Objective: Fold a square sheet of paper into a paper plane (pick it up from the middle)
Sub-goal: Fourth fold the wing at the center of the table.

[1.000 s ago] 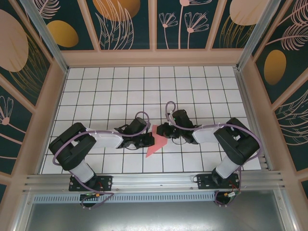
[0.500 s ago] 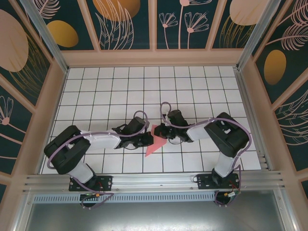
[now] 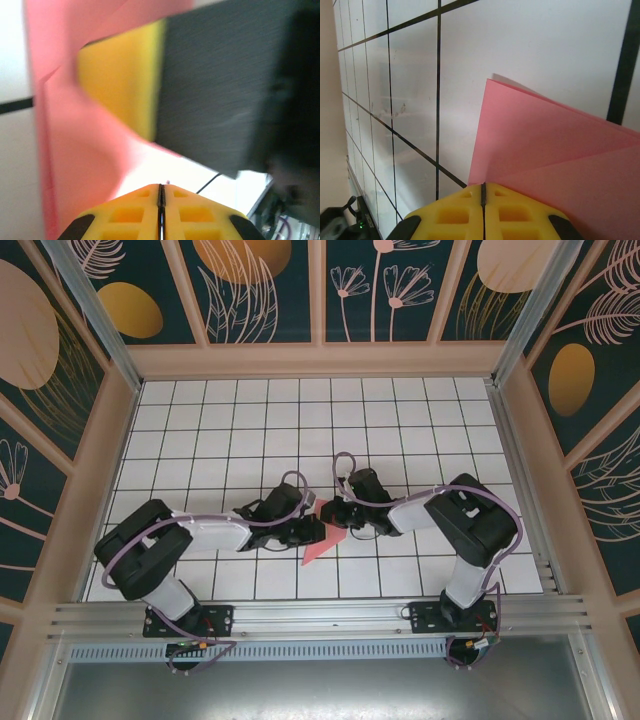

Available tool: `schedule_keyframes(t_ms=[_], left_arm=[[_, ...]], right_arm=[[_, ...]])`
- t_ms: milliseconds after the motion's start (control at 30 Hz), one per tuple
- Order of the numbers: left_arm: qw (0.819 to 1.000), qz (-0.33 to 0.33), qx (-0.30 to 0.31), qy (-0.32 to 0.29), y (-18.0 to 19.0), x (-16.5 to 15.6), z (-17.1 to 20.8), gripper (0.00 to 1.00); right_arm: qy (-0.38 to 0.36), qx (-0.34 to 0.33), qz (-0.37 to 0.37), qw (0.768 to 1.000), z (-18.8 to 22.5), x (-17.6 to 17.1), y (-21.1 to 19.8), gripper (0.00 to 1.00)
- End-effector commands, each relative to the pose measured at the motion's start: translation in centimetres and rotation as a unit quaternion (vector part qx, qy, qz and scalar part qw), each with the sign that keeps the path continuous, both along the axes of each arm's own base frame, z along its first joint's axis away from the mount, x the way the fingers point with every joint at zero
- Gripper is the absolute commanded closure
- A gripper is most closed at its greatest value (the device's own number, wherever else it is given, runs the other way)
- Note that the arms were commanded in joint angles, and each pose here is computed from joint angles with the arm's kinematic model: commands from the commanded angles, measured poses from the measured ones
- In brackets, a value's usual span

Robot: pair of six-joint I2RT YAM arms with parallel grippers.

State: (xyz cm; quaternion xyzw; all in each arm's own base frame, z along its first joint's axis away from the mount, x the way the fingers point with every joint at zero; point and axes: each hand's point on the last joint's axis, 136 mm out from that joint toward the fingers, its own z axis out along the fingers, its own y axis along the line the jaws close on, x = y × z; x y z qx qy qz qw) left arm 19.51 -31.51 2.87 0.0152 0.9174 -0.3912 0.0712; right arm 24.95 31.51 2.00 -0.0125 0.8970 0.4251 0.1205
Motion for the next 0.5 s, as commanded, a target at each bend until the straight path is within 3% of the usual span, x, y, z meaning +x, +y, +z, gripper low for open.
schedule_keyframes(t_ms=[0, 200, 467], left_arm=[[0.999, 0.002, 0.019, 0.043, 1.5, -1.9, -2.7, 0.90], [0.995, -0.002, 0.070, 0.078, 5.1, -5.1, -5.5, 0.89], [0.995, -0.014, 0.061, 0.075, 6.0, -6.3, -4.3, 0.87]], right_arm=[[0.028, -0.064, -0.022, 0.997, -3.6, -0.8, -2.5, 0.93], [0.030, -0.076, -0.029, 0.996, -3.9, -0.6, -3.1, 0.93], [0.032, -0.081, -0.034, 0.996, -4.1, -0.4, -3.5, 0.93]])
